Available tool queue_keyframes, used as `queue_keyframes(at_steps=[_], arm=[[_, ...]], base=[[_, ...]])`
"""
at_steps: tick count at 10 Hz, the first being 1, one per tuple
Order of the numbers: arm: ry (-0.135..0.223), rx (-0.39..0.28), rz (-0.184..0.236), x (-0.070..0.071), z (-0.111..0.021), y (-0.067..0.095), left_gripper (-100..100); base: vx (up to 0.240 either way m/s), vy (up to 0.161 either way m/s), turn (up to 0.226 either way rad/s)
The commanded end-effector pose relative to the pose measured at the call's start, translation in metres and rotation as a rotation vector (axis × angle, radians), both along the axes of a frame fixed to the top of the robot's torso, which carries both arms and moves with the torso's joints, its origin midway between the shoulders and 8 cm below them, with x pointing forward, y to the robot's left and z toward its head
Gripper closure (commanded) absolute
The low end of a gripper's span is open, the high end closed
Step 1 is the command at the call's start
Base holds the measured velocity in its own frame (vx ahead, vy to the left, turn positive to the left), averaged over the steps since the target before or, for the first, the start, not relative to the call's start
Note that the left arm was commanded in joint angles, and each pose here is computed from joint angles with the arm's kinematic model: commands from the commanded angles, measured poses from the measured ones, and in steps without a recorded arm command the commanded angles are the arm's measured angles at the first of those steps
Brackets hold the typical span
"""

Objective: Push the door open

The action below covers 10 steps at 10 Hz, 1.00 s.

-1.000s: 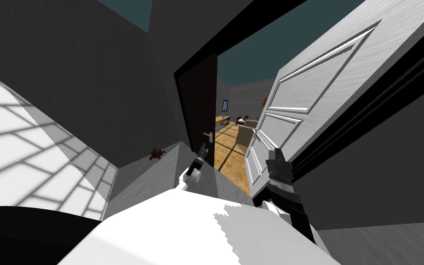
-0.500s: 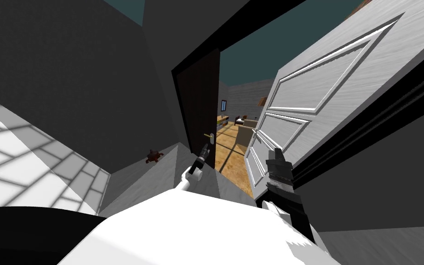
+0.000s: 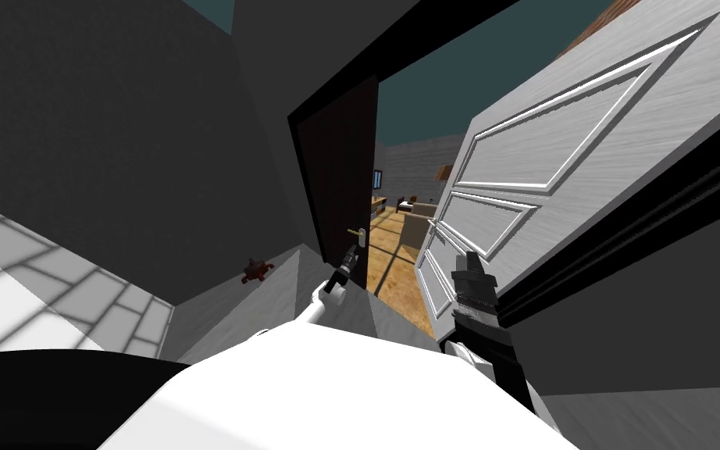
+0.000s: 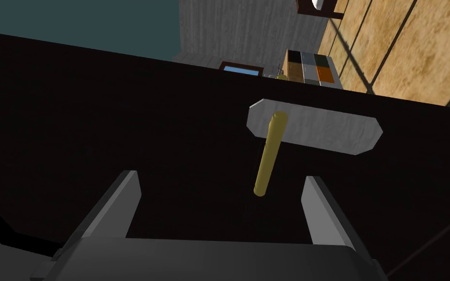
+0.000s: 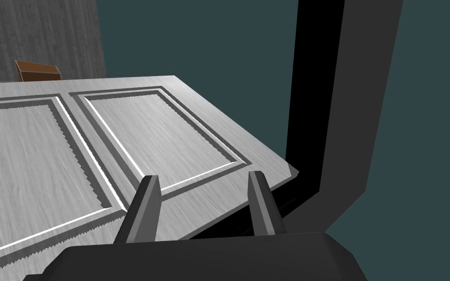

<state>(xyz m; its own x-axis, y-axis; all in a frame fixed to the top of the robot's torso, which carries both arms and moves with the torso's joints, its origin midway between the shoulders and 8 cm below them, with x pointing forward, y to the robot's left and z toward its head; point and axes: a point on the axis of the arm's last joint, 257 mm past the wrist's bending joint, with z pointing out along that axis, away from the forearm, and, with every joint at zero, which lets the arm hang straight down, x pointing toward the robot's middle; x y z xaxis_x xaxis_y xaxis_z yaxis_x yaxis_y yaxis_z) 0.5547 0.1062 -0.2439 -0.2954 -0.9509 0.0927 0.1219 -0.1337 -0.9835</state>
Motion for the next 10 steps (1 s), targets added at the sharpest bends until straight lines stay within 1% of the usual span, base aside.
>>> queue_keyframes(at_steps=[1, 2, 6, 10], arm=[[0.013, 0.011, -0.009, 0.004, -0.005, -0.003, -100], [0.027, 0.025, -0.019, 0.008, -0.011, -0.008, -100], [0.063, 0.065, -0.043, 0.020, -0.027, -0.017, -100], [0.087, 0.095, -0.057, 0.027, -0.037, -0.022, -100]], base=[[0.071, 0.117, -0.068], [0.071, 0.157, -0.098], [0.098, 0.167, -0.078], [0.086, 0.140, -0.060]])
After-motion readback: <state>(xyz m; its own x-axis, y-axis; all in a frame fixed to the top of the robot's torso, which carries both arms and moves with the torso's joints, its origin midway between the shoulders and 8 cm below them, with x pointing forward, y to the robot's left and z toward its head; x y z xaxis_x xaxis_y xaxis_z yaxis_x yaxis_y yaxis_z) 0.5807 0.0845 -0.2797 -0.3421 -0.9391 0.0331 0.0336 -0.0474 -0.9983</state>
